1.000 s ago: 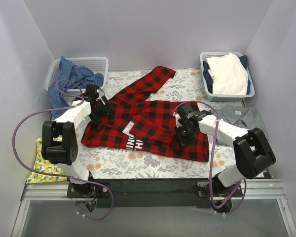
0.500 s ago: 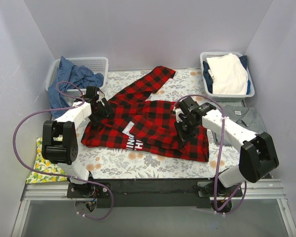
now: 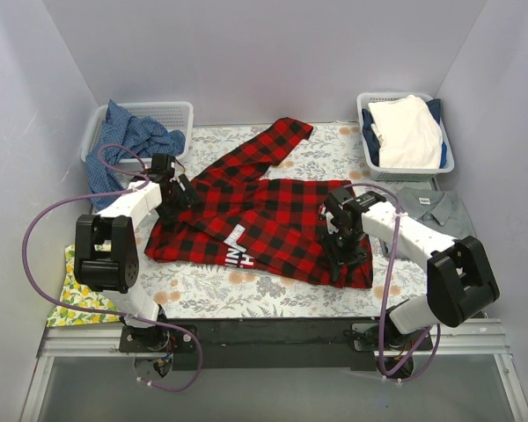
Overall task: Fold and stack the long sleeve shirts
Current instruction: Fold the shirt
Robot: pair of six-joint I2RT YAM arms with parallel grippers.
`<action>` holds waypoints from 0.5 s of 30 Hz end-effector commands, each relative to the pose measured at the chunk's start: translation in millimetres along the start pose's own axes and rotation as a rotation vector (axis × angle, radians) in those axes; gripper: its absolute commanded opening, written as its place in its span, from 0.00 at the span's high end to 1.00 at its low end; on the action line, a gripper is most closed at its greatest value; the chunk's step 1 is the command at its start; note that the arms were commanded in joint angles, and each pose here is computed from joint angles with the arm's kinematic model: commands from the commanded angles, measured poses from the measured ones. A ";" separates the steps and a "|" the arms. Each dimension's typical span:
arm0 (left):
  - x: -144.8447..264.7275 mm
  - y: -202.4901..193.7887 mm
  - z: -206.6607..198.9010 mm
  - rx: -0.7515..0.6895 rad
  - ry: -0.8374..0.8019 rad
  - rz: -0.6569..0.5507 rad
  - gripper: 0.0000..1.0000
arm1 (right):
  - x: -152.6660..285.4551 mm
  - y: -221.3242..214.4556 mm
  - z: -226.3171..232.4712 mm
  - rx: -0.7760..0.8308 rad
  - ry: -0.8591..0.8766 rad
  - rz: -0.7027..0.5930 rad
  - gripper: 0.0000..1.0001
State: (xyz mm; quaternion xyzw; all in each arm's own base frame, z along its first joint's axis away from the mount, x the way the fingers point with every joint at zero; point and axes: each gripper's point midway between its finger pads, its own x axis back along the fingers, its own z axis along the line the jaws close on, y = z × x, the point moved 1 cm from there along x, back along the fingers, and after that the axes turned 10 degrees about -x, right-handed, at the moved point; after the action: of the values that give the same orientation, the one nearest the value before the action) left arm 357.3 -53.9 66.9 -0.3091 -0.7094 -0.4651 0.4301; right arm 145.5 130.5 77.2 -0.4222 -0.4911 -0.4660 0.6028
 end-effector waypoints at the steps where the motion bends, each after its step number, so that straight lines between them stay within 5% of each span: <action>1: 3.0 11.2 4.2 -0.009 0.018 -0.031 0.27 | 23.6 24.8 0.6 -0.040 -0.030 -0.126 0.41; 7: 24.7 26.3 -15.7 -0.042 -0.087 -0.076 0.27 | 32.5 58.7 20.3 -0.052 0.049 -0.236 0.43; 15: 33.9 9.0 -34.4 -0.069 -0.235 -0.061 0.27 | 3.0 86.5 45.9 0.006 0.153 -0.188 0.45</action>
State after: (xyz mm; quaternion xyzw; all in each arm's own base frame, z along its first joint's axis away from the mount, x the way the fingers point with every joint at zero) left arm 365.7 -70.5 91.9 -0.3413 -0.7317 -0.4659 0.3620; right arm 204.9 168.3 84.9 -0.3764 -0.4951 -0.5343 0.5724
